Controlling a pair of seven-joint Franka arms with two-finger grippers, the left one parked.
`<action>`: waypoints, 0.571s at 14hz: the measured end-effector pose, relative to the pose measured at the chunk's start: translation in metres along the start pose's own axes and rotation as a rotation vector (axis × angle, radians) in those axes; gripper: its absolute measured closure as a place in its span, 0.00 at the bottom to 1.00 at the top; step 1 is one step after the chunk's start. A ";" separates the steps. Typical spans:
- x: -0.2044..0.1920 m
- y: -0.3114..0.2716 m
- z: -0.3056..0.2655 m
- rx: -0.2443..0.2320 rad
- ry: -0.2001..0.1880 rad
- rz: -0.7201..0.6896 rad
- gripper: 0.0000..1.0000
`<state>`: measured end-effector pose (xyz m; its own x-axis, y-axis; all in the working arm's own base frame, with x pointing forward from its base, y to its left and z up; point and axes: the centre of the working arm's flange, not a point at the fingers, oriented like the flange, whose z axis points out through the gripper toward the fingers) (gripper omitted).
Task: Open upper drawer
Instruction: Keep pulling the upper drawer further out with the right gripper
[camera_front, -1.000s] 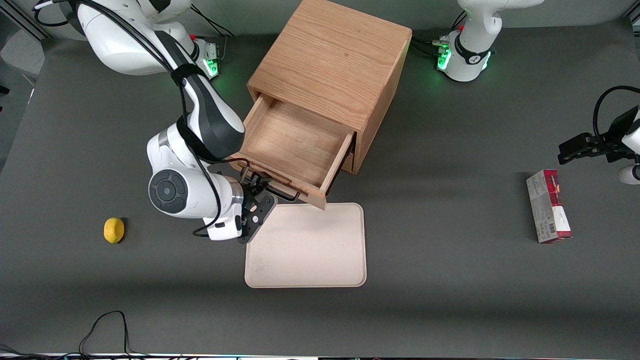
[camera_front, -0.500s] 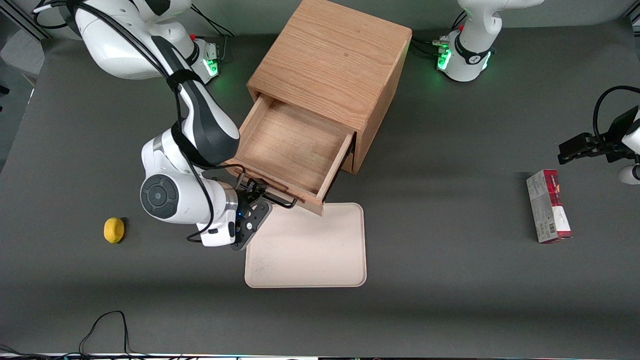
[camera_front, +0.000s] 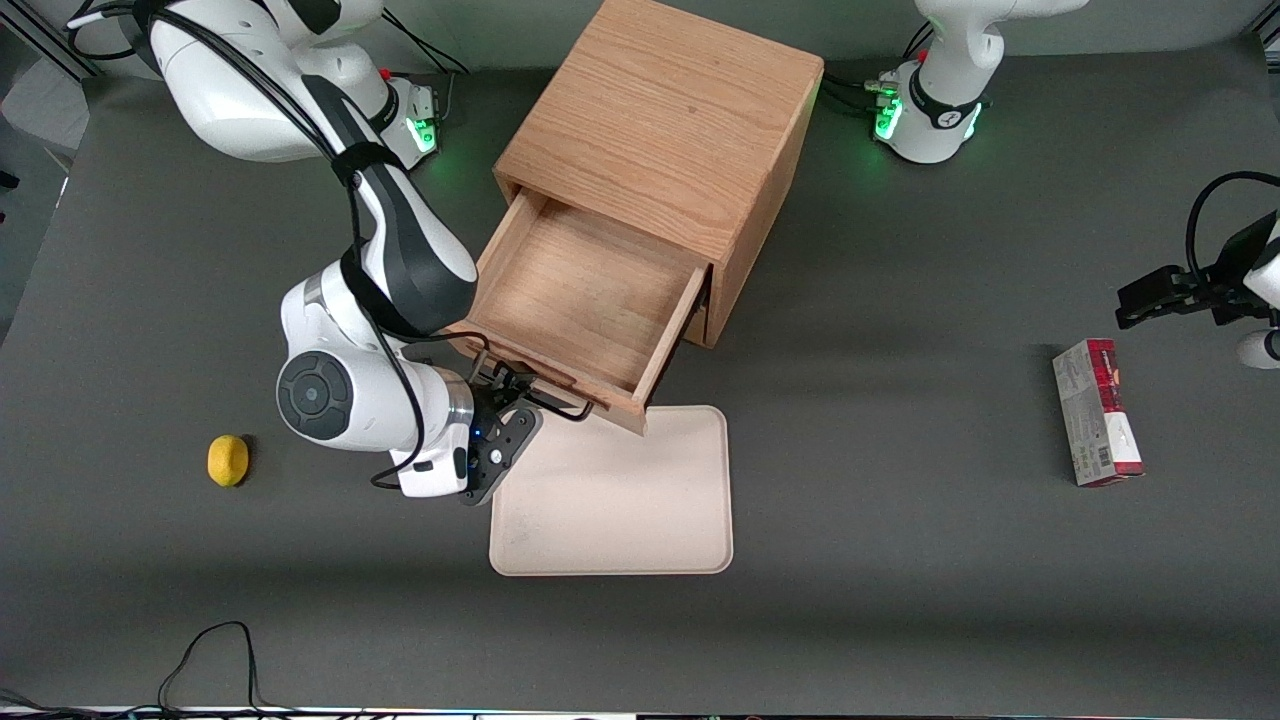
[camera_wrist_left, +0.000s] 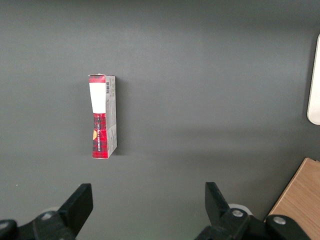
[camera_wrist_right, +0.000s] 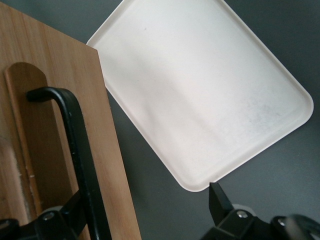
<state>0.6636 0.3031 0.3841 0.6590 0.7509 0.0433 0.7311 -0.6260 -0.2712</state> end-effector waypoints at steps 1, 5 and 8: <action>0.000 0.002 -0.001 -0.003 0.007 0.002 0.00; -0.003 0.020 -0.010 -0.021 0.044 0.025 0.00; -0.002 0.023 -0.015 -0.026 0.055 0.027 0.00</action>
<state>0.6814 0.2838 0.3921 0.6869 0.7213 0.0892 0.7166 -0.6517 -0.2484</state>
